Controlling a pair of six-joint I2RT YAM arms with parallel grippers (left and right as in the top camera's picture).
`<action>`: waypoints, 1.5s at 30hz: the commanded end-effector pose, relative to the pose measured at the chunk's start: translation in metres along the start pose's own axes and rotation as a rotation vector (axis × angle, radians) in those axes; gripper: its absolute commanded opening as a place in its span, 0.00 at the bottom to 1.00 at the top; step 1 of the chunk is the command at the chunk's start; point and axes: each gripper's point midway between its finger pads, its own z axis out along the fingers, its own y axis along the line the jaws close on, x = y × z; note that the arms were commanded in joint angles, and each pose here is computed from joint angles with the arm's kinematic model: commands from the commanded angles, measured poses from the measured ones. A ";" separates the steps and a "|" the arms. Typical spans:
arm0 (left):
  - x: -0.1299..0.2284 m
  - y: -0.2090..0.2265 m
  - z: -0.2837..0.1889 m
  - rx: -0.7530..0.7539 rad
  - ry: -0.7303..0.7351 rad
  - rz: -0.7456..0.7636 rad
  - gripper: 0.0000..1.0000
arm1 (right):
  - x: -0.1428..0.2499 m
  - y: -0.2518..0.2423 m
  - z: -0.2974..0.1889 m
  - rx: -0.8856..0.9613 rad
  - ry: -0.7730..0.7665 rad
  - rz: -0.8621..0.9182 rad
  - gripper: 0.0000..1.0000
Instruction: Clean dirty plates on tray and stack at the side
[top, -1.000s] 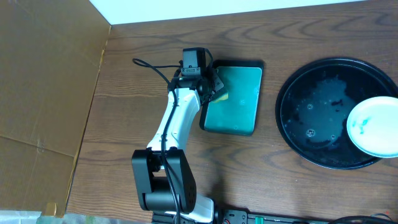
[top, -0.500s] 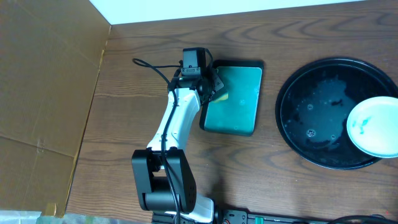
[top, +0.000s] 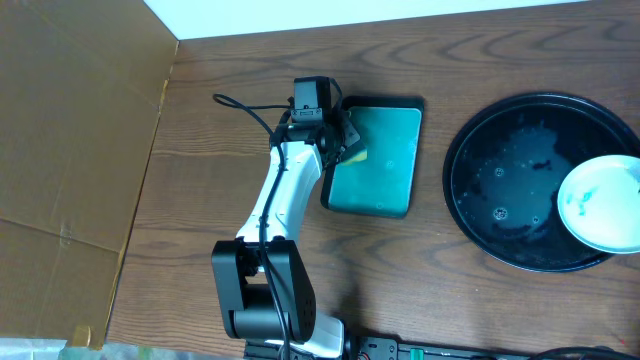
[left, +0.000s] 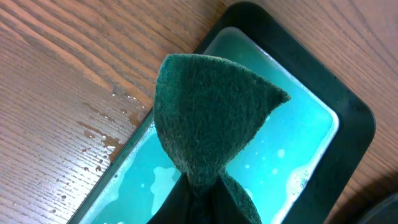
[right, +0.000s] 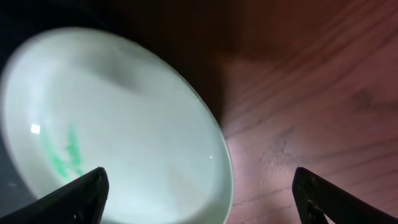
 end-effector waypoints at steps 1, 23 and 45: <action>-0.003 0.003 -0.001 -0.008 -0.009 0.012 0.07 | 0.014 0.006 0.011 -0.042 0.032 -0.092 0.91; -0.003 0.002 -0.001 -0.008 -0.009 0.012 0.08 | 0.025 0.015 0.028 -0.119 0.045 -0.117 0.01; 0.017 -0.051 -0.008 0.275 0.086 0.148 0.07 | 0.012 0.131 0.012 -0.439 -0.037 -0.407 0.01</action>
